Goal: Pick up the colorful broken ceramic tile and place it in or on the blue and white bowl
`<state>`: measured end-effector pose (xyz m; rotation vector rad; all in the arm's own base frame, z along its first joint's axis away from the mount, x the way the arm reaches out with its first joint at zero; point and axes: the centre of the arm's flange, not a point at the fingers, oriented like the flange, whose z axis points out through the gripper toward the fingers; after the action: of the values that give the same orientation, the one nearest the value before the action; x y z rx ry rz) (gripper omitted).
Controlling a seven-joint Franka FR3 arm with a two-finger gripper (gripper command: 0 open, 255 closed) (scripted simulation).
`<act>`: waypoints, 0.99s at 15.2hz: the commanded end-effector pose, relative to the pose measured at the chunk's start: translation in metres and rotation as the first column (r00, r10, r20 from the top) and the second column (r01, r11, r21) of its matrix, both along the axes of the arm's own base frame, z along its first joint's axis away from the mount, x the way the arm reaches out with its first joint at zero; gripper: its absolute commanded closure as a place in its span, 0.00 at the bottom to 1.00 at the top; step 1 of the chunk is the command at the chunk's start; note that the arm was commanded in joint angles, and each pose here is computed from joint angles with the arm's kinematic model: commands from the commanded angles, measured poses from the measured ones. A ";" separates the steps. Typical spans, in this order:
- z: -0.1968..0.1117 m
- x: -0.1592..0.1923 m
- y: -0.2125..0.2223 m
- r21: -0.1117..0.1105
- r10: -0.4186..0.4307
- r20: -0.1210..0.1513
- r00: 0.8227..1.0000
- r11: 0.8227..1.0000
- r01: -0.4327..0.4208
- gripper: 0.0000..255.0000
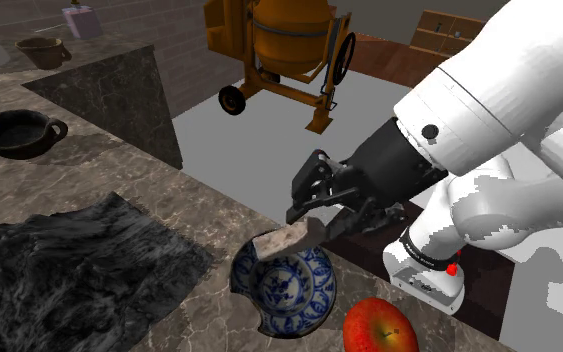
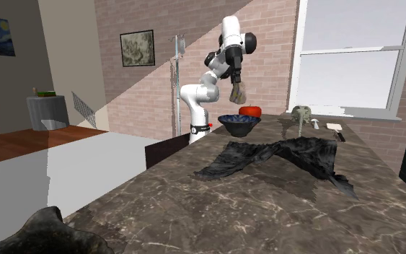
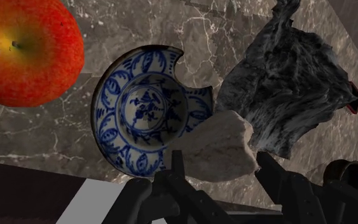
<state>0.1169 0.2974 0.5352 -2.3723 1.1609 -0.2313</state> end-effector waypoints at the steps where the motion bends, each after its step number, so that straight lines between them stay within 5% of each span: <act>1: -0.010 0.000 0.000 0.001 0.000 0.001 1.000 1.000 0.000 1.00; 15: -0.069 0.000 0.000 0.001 0.000 0.001 1.000 1.000 0.000 1.00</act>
<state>0.1167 0.2972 0.4669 -2.3719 1.1610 -0.2314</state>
